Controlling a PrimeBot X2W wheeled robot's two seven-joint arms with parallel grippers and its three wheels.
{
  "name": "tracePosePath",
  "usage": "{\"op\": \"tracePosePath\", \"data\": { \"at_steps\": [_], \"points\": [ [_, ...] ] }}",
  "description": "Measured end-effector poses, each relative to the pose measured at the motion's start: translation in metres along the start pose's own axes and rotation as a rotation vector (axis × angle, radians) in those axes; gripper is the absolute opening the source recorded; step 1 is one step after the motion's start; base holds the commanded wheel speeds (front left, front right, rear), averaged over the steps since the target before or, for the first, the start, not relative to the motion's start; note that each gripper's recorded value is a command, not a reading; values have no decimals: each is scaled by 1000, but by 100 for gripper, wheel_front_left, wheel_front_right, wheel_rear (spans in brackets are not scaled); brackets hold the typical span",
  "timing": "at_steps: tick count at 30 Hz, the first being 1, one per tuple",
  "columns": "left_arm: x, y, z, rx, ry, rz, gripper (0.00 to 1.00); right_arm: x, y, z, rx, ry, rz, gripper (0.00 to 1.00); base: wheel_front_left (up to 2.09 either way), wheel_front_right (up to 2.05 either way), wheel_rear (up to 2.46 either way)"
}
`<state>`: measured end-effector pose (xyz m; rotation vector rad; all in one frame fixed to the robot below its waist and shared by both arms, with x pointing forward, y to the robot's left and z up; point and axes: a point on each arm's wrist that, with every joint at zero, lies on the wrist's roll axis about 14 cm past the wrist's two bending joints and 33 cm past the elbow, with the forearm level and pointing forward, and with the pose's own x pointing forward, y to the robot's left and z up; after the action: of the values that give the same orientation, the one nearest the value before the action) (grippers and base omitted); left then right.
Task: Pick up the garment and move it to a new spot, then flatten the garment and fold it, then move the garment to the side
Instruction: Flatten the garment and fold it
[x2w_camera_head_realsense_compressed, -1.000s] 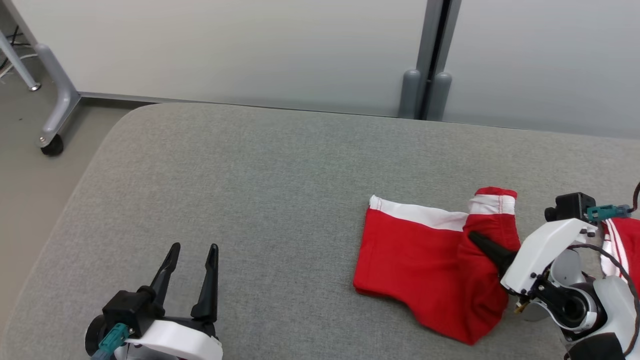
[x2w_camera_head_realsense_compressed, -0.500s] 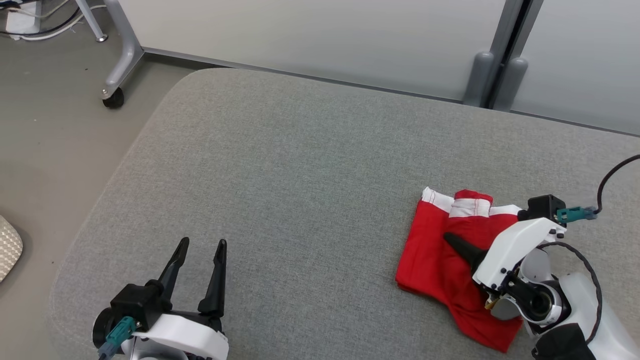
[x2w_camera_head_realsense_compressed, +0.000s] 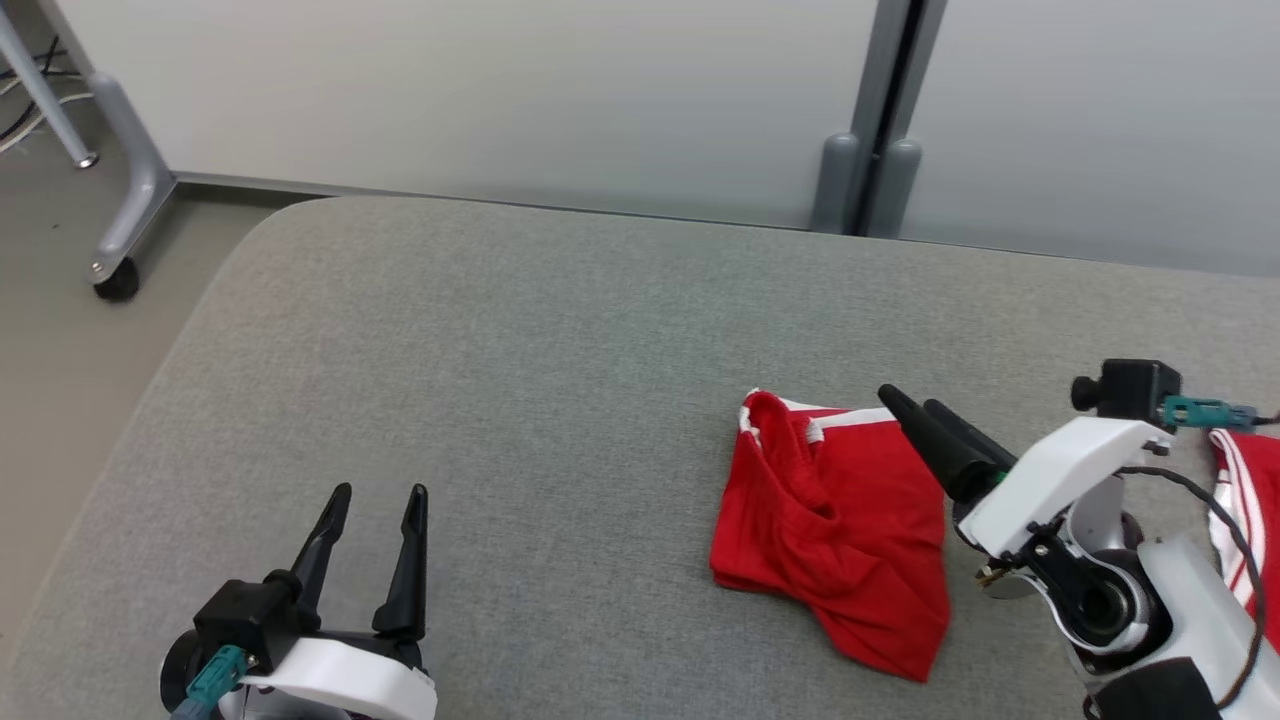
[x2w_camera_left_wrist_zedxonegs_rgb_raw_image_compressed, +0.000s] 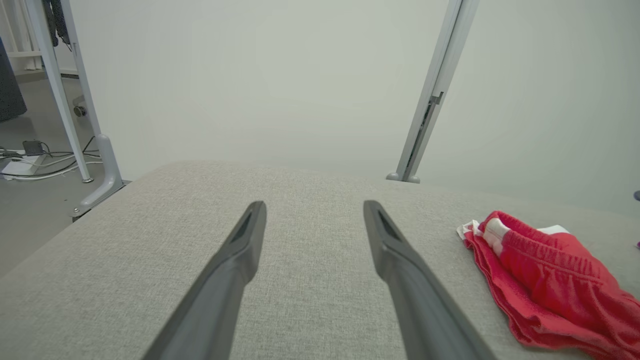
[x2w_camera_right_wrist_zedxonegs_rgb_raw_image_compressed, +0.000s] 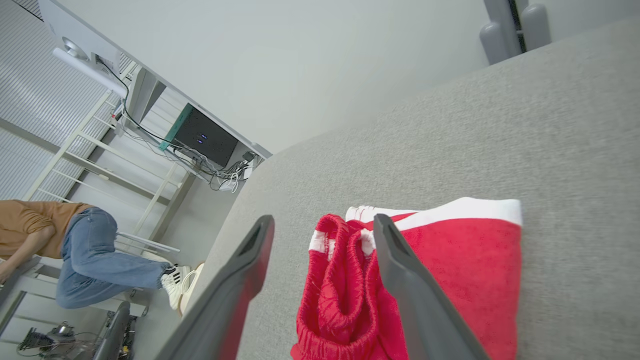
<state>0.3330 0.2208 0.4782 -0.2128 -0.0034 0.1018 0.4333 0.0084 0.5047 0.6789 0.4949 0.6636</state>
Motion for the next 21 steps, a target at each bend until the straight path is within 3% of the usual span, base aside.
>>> {"op": "tracePosePath", "data": {
  "at_steps": [7,11,18,19,21],
  "points": [
    [12,-22,5,-1,-20,-73,100,-61,-23,46,-156,-247,-80,100,0,0,0],
    [14,-34,3,-5,-14,-107,100,-89,-46,54,-223,-347,-168,100,0,0,0],
    [14,-38,0,-6,-7,-119,100,-85,-71,26,-244,-281,-254,100,0,0,0],
    [12,-34,0,-3,-5,-107,100,-76,-75,17,-250,-236,-266,4,0,0,0],
    [10,-29,1,-1,-7,-92,100,-64,-80,5,-265,-161,-281,0,0,0,0]
  ]
}}
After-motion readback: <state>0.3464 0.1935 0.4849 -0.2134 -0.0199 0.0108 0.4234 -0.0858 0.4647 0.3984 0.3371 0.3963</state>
